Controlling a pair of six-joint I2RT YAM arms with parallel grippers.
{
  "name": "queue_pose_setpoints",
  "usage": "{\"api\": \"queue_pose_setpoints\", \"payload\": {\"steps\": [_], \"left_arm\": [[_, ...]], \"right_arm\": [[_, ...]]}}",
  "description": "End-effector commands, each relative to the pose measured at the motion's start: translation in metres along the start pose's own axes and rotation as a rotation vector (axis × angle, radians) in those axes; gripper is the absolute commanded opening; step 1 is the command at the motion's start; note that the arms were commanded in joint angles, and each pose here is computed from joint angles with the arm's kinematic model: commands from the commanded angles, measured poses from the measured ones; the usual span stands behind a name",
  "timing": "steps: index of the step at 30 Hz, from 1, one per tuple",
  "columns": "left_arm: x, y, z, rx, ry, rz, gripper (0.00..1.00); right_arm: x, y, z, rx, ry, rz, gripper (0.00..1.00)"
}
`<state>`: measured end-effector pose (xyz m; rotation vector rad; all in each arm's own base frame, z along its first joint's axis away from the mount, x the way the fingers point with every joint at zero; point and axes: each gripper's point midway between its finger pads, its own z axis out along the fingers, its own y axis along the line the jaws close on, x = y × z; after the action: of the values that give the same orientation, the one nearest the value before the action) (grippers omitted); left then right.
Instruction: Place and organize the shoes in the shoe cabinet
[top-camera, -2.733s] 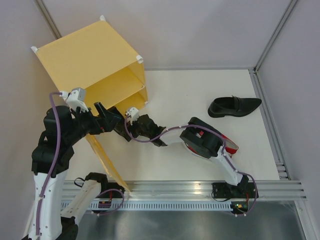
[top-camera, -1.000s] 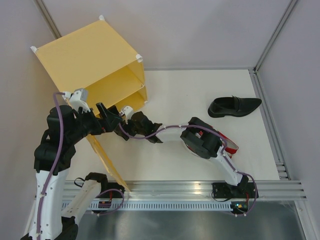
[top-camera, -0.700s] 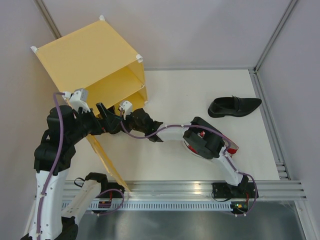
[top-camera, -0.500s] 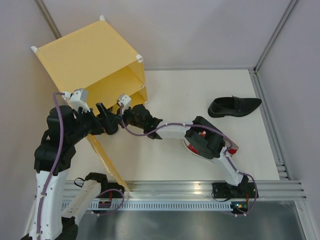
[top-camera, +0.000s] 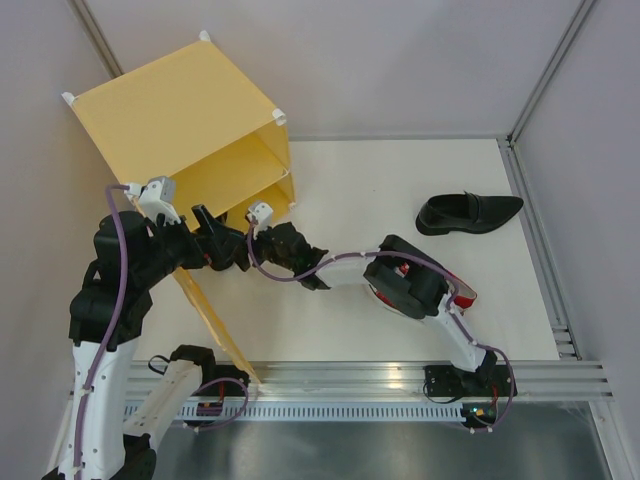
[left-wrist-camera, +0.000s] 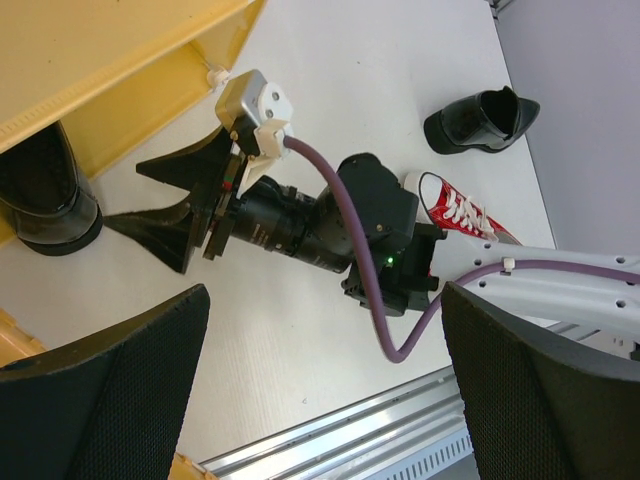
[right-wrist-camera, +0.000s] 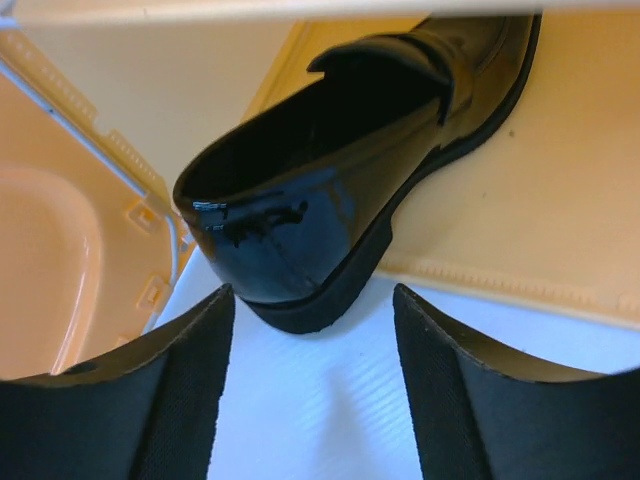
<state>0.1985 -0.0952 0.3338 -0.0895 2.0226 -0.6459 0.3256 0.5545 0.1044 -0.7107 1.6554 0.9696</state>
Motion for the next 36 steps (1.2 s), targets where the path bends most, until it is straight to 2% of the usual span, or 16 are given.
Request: {"api": "queue_pose_setpoints", "payload": {"steps": [1,2,4,6,10,17,22,27,30,31,33,34,36], "left_arm": [[0.0,0.007,0.001,-0.029,-0.012,0.016,0.99],[-0.001,0.006,0.0,-0.025,-0.016,0.014,0.99],[-0.001,0.006,0.0,-0.024,-0.015,0.014,0.99],[-0.002,0.005,0.0,-0.022,-0.016,0.013,0.99],[-0.003,0.005,-0.001,-0.023,-0.021,0.014,0.99],[-0.002,0.004,0.001,-0.018,-0.018,0.011,1.0],[-0.003,0.004,0.0,-0.017,-0.024,0.011,1.0],[-0.003,0.005,-0.002,-0.022,-0.031,0.014,1.0],[-0.003,0.005,-0.001,-0.02,-0.028,0.013,1.0],[-0.003,0.005,-0.001,-0.02,-0.028,0.013,1.0],[-0.003,0.004,-0.001,-0.018,-0.029,0.011,1.0],[-0.003,0.004,-0.001,-0.018,-0.029,0.012,1.0],[-0.004,0.004,-0.001,-0.018,-0.032,0.013,1.0]], "right_arm": [[-0.025,0.028,-0.001,-0.022,-0.115,0.046,0.72],[-0.027,0.024,-0.001,0.015,-0.14,0.055,0.78],[-0.018,0.029,0.002,0.023,-0.138,0.069,0.82],[-0.018,0.033,0.006,0.033,-0.147,0.074,0.9],[-0.005,0.032,0.014,0.058,-0.138,0.077,0.98],[0.02,0.022,0.03,0.124,-0.097,0.056,0.98],[0.035,0.016,0.039,0.142,-0.056,0.034,0.93],[0.032,0.0,0.035,0.176,-0.055,0.042,0.83],[0.019,-0.014,0.03,0.193,-0.077,0.059,0.67],[0.015,-0.018,0.029,0.193,-0.083,0.071,0.58],[0.008,-0.027,0.029,0.192,-0.091,0.081,0.47],[0.006,-0.029,0.03,0.19,-0.095,0.084,0.39],[0.003,-0.038,0.029,0.2,-0.1,0.085,0.36]]}}
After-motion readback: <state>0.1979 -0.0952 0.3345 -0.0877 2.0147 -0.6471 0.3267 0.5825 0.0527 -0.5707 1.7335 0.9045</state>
